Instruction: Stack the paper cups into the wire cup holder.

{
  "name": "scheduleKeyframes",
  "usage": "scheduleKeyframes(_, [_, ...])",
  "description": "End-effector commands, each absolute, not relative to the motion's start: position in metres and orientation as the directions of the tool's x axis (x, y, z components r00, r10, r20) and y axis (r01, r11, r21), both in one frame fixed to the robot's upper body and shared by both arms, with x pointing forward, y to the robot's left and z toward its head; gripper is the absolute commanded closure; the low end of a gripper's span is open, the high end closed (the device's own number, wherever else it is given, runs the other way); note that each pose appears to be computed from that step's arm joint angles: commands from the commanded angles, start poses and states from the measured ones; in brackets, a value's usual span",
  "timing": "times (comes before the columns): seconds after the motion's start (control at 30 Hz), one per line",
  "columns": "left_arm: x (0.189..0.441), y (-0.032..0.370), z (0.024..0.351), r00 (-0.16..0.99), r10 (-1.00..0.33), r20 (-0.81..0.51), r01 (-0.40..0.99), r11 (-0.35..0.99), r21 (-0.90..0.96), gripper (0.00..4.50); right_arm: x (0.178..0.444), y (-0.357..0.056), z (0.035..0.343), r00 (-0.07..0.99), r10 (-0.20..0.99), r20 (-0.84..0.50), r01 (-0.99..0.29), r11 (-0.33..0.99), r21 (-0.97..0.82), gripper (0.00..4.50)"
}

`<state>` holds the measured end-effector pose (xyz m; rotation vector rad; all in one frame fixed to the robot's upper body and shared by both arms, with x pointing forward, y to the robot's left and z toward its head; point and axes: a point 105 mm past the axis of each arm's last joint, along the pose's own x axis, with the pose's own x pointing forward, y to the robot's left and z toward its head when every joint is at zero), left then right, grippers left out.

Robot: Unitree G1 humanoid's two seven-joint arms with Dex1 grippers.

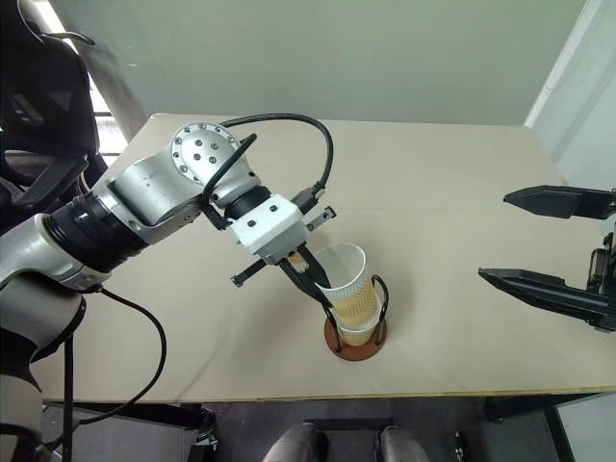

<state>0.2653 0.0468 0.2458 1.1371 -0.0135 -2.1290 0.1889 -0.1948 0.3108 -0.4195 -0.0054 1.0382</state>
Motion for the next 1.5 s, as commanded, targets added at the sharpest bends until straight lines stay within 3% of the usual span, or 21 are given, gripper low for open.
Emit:
scheduleKeyframes(0.03, [0.264,0.047,0.249,-0.366,-0.57,-0.736,0.554,-0.768,0.32,4.47,0.185,-0.195,0.318,0.531,0.829,-0.174,-0.811,0.438,-0.388,0.0])
scheduleKeyframes(0.3, [0.266,0.046,0.246,-0.367,-0.572,-0.734,0.557,-0.767,0.319,4.47,0.185,-0.197,0.316,0.537,0.825,-0.178,-0.809,0.442,-0.388,0.0])
scheduleKeyframes(0.33, [0.267,0.046,0.246,-0.364,-0.573,-0.734,0.558,-0.765,0.32,4.29,0.185,-0.197,0.316,0.537,0.824,-0.179,-0.808,0.443,-0.388,0.0])
scheduleKeyframes(0.4, [0.268,0.046,0.245,-0.362,-0.574,-0.734,0.56,-0.763,0.321,3.85,0.186,-0.197,0.315,0.539,0.823,-0.179,-0.808,0.445,-0.387,0.0])
scheduleKeyframes(0.67, [0.271,0.039,0.249,-0.375,-0.617,-0.692,0.548,-0.749,0.372,0.98,0.189,-0.197,0.312,0.544,0.819,-0.185,-0.806,0.447,-0.388,0.0])
scheduleKeyframes(0.77, [0.279,0.031,0.264,-0.354,-0.693,-0.628,0.568,-0.693,0.444,0.03,0.191,-0.197,0.312,0.542,0.82,-0.185,-0.807,0.446,-0.387,0.0])
scheduleKeyframes(0.87, [0.318,0.05,0.275,-0.143,-0.791,-0.595,0.692,-0.51,0.511,0.03,0.193,-0.198,0.312,0.537,0.823,-0.184,-0.809,0.44,-0.39,0.0])
scheduleKeyframes(1.0, [0.352,0.105,0.267,0.079,-0.763,-0.641,0.799,-0.336,0.499,0.03,0.195,-0.199,0.312,0.533,0.826,-0.186,-0.811,0.435,-0.392,0.0])
scheduleKeyframes(1.1, [0.367,0.133,0.253,0.162,-0.771,-0.616,0.864,-0.191,0.466,0.03,0.198,-0.199,0.31,0.524,0.831,-0.188,-0.816,0.427,-0.389,0.0])
scheduleKeyframes(1.5, [0.39,0.133,0.204,0.194,-0.751,-0.631,0.926,-0.073,0.371,0.03,0.203,-0.198,0.31,0.508,0.835,-0.21,-0.825,0.401,-0.398,0.0])
